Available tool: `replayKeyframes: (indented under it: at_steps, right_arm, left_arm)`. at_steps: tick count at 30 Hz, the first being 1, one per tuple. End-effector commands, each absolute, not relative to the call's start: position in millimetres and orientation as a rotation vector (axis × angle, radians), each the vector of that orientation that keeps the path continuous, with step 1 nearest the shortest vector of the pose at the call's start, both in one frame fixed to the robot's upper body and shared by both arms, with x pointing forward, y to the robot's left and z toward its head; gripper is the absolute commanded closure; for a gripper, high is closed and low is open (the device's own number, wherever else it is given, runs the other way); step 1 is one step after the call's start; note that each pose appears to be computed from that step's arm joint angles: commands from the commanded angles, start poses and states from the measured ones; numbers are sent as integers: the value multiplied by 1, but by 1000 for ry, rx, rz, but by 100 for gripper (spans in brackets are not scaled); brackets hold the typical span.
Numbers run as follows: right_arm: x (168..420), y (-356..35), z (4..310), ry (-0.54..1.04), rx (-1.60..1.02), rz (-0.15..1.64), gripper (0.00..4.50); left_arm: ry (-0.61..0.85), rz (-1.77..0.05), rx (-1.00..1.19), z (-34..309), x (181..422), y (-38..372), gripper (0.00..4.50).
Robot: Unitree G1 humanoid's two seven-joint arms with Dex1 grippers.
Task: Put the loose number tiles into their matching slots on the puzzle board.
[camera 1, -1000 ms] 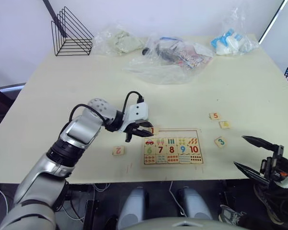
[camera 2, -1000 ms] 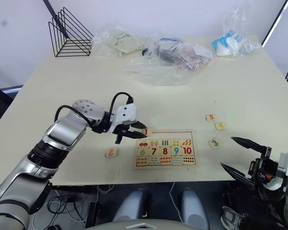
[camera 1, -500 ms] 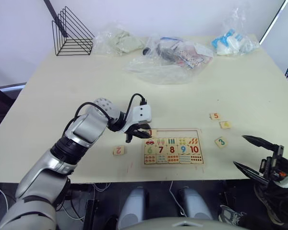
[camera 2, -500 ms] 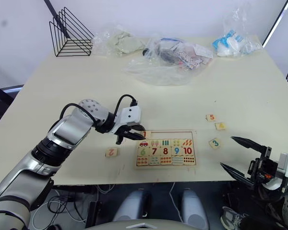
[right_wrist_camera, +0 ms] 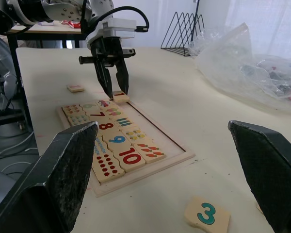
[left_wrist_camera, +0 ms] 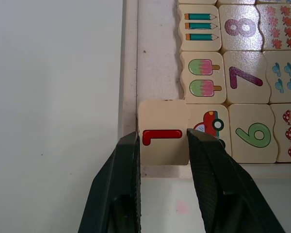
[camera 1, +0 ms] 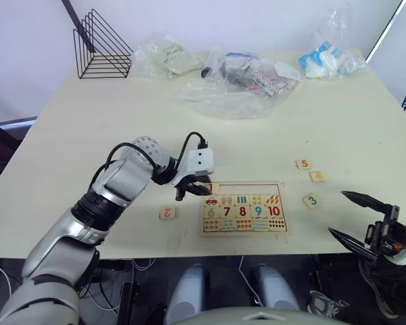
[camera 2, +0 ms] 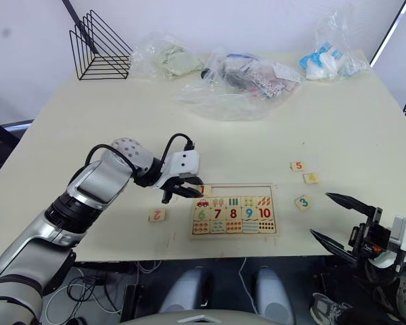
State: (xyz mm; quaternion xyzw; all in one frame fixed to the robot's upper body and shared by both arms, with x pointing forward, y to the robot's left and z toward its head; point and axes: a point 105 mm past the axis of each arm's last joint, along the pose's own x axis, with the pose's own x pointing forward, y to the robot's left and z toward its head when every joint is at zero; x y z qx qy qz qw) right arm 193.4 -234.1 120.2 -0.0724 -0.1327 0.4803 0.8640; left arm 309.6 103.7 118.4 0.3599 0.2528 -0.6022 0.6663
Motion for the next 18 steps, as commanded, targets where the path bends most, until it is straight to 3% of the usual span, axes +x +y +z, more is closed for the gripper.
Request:
replayKeyframes:
  at_steps: [1,9,10,14,17,18]
  right_arm:
    - [192,-234,125,-302,-175,1003,0]
    - [191,-234,124,-300,-176,1003,0]
    - [191,-234,124,-299,-176,1004,0]
    - [191,-234,123,-296,-179,1004,0]
    - [191,-234,122,-294,-181,1003,0]
    - [191,-234,122,-293,-182,1003,0]
  left_arm:
    - [550,-1358,844,123,309,102,358]
    - [544,-1355,847,122,310,102,358]
    - [540,-1351,839,122,311,102,308]
    - [540,-1354,818,122,311,101,183]
    - [541,-1367,810,122,309,100,28]
    - [539,-1368,811,123,309,100,9]
